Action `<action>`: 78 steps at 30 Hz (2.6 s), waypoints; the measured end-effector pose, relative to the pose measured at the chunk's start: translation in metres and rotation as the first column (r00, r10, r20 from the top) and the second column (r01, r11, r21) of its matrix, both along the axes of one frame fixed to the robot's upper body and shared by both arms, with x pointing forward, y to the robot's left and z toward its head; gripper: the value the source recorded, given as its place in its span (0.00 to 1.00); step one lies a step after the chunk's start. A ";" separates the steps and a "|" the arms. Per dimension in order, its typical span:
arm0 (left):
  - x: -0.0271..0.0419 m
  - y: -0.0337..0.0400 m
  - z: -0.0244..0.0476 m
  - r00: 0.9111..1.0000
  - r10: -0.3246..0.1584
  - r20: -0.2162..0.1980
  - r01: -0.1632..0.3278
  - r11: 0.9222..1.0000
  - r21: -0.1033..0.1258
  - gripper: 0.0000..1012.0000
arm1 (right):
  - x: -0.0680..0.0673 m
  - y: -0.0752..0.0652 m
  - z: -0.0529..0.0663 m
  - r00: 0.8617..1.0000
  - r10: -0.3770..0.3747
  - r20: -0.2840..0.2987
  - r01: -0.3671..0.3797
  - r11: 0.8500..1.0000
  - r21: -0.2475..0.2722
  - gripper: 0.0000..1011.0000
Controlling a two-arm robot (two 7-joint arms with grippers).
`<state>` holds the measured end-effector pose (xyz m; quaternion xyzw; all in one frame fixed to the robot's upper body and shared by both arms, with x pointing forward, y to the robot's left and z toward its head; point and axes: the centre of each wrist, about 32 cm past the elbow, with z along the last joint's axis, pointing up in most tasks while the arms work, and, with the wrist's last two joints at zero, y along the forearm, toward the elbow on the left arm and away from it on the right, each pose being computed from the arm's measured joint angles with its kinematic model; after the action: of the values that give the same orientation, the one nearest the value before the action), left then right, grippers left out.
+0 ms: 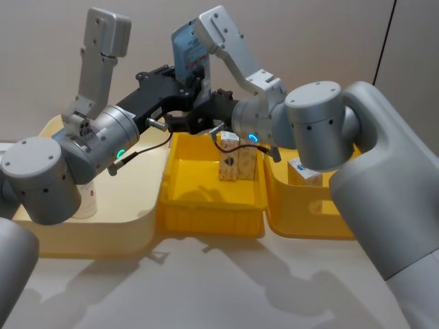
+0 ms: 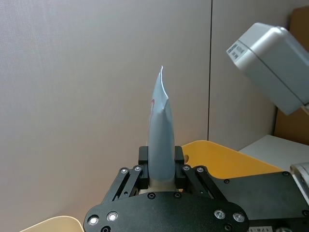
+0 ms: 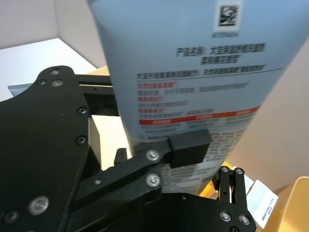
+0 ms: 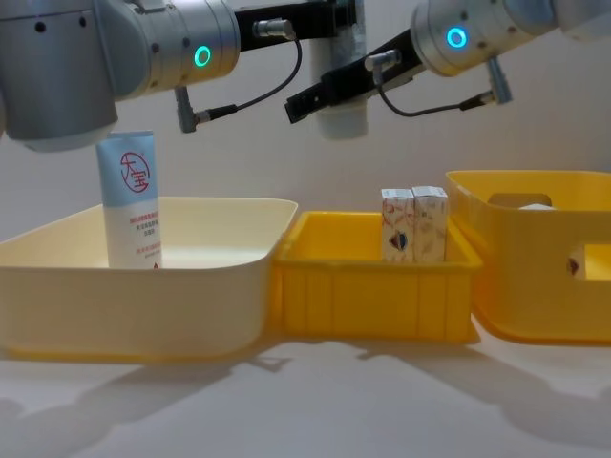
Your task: Bimanual collaborative sorting of washing and personal care products
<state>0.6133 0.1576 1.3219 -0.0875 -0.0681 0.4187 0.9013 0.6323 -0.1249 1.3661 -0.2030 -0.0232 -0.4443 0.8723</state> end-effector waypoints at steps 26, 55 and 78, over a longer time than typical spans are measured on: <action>0.0013 -0.0014 0.0000 1.000 -0.004 0.000 0.004 1.000 -0.001 0.28 | 0.002 0.008 -0.003 1.000 -0.004 -0.004 0.004 0.999 0.034 0.84; 0.0013 -0.0017 -0.0002 1.000 -0.005 -0.001 0.005 1.000 -0.002 0.28 | 0.003 0.010 -0.003 1.000 -0.004 -0.004 0.005 0.999 0.040 0.65; 0.0011 -0.0024 -0.0003 1.000 -0.008 -0.001 0.008 1.000 0.000 0.46 | 0.002 0.010 -0.003 1.000 -0.004 -0.004 0.004 0.999 0.040 0.65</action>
<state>0.6145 0.1553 1.3215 -0.0877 -0.0673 0.4153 0.9030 0.6348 -0.1151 1.3631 -0.1864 -0.0121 -0.4458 0.8754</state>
